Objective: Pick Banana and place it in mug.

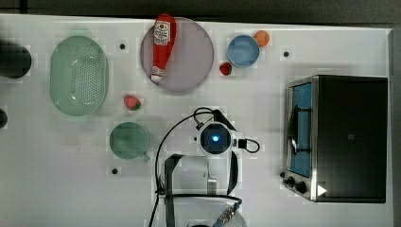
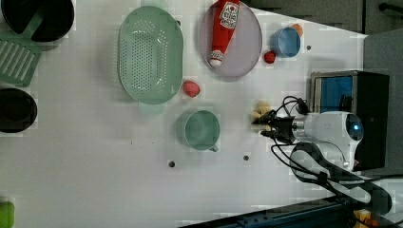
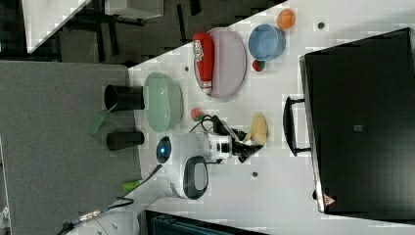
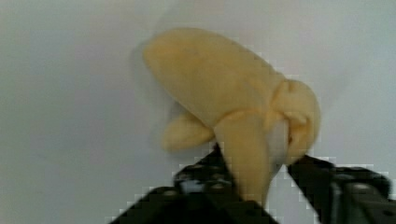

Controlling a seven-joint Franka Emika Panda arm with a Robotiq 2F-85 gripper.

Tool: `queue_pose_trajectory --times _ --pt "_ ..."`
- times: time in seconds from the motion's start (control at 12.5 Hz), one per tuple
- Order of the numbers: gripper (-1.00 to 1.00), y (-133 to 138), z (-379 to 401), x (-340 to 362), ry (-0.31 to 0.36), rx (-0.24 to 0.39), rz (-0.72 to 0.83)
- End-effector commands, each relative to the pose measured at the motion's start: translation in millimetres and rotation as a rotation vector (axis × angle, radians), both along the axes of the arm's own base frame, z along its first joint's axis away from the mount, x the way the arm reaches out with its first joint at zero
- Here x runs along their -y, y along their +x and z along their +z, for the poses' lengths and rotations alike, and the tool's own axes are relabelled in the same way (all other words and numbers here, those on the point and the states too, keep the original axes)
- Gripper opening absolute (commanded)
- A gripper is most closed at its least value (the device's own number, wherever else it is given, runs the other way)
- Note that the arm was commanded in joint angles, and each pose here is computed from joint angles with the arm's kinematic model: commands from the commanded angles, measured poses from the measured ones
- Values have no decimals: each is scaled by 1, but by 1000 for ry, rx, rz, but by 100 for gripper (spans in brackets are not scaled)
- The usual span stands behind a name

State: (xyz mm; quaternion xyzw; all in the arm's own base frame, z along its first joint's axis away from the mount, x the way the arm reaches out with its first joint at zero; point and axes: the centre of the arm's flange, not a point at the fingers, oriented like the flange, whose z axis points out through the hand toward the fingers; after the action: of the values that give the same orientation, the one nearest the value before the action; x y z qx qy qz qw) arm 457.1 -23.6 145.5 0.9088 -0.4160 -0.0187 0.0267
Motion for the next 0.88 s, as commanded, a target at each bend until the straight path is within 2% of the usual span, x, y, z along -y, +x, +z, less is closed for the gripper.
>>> queue_pose_trajectory --times 0.08,0.24,0.32,0.48,0.64,0.72,0.88 --pt "-53 11 15 -7 7 49 13" --pt "-53 16 29 -7 7 80 14" --pt "-53 22 46 -7 7 115 14" --pt "-53 34 94 -7 6 198 13" --pt "-53 39 168 -13 6 246 23" --pt "-53 35 195 -14 5 228 23" --pt "-53 20 245 -18 2 140 27"
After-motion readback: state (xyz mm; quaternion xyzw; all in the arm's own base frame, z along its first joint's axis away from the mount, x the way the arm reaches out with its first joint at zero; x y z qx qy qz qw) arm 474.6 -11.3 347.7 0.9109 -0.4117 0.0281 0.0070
